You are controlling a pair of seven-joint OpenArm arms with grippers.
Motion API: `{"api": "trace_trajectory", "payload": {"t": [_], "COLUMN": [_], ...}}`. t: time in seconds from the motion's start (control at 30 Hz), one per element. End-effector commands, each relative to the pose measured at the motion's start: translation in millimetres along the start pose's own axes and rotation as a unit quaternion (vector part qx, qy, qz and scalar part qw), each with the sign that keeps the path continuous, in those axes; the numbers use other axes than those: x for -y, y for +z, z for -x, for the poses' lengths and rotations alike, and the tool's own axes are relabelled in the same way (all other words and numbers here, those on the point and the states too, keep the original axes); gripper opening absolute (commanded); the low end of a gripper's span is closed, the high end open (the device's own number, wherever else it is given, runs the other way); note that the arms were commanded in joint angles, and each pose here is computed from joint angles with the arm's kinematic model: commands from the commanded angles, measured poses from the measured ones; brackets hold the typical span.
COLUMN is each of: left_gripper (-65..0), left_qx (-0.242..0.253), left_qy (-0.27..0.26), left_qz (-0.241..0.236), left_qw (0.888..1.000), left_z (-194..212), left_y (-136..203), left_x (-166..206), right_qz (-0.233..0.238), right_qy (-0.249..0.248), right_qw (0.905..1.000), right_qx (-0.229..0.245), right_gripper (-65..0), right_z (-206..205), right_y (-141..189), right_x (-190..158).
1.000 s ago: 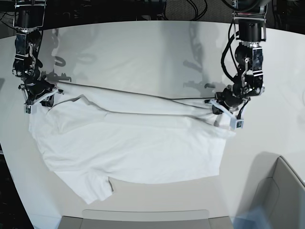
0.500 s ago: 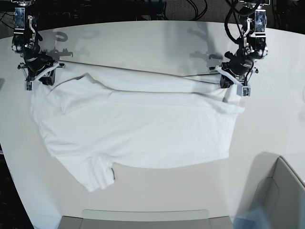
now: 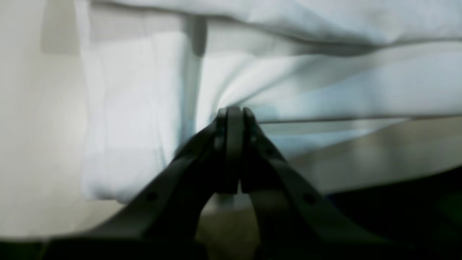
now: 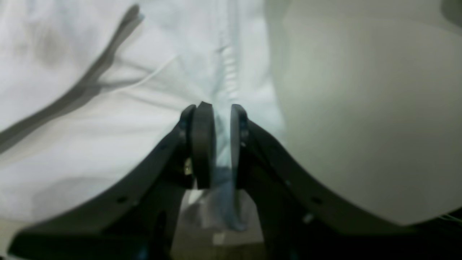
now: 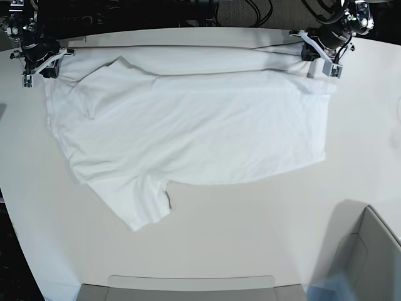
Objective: Fold the T-shirt properly
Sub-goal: 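Lay the folded edge down and drag it back toward the arms, then grasp the shirt's hem corner with the right gripper and fold it inward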
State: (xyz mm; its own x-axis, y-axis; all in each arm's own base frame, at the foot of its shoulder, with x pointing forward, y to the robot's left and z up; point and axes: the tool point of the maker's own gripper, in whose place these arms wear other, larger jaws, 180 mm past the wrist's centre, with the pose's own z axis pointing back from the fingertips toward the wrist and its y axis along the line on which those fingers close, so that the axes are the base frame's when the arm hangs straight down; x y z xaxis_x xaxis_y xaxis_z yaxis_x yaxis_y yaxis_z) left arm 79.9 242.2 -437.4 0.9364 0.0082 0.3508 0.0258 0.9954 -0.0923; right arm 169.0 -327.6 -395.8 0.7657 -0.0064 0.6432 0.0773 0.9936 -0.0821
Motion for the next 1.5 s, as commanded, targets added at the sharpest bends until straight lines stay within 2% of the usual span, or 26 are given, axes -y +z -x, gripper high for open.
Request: {"api": "trace_trajectory", "payload": {"t": [0.0, 0.17, 0.3, 0.47, 0.6, 0.8, 0.93, 1.07, 1.23, 1.33, 1.47], "left_gripper": [-65.0, -65.0, -65.0, -65.0, -65.0, -65.0, -65.0, -65.0, -65.0, -65.0, -65.0], "left_qx": [-0.045, -0.005, 0.0, 0.022, 0.052, 0.105, 0.118, 0.116, 0.116, 0.117, 0.117], "left_qy": [-0.012, -0.039, -0.043, -0.046, -0.047, -0.049, -0.051, -0.038, -0.037, -0.038, -0.037], "left_qz": [-0.042, -0.052, -0.058, -0.062, -0.063, -0.064, -0.063, -0.059, -0.058, -0.057, -0.053], "left_qw": [0.998, 0.998, 0.997, 0.997, 0.996, 0.991, 0.99, 0.991, 0.991, 0.991, 0.991], "left_z": [17.6, -31.2, -60.0, -83.2, -108.2, -151.9, -162.2, -159.2, -159.1, -160.0, -159.8], "left_y": [10.6, 31.2, 32.3, 35.1, 36.1, 40.3, 41.9, 37.6, 37.1, 36.9, 36.2], "left_x": [-15.0, -4.7, -5.1, -5.4, -5.1, -3.5, -2.3, -0.6, -0.4, 0.8, 3.0], "right_qz": [0.011, -0.004, -0.018, -0.055, -0.098, -0.101, -0.086, -0.083, -0.092, -0.09, -0.089], "right_qy": [0.001, -0.017, -0.014, -0.008, -0.005, -0.007, -0.008, -0.005, 0.018, 0.016, 0.012], "right_qw": [0.999, 0.9926, 0.9857, 0.9804, 0.981, 0.9926, 0.9958, 0.9965, 0.995, 0.9958, 0.9935], "right_qx": [0.044, 0.12, 0.167, 0.189, 0.167, 0.068, 0.028, -0.012, -0.034, -0.009, 0.069], "right_gripper": [-55.0, -55.0, -55.0, -55.0, -55.0, -55.0, -55.0, -55.0, -55.0, -54.9, -53.8], "right_z": [-27.9, -76.6, -126.7, -188.5, -219.0, -202.4, -164.9, -118.3, -76.3, -83.9, -139.7], "right_y": [5.9, 29.1, 45.0, 33.3, -2.4, -96.1, -127.9, -127.2, -98.5, -77.0, -57.2], "right_x": [5.4, -9.4, -21.7, -50.1, -80.1, -110.9, -118.0, -115.1, -123.6, -121.5, -123.5]}}
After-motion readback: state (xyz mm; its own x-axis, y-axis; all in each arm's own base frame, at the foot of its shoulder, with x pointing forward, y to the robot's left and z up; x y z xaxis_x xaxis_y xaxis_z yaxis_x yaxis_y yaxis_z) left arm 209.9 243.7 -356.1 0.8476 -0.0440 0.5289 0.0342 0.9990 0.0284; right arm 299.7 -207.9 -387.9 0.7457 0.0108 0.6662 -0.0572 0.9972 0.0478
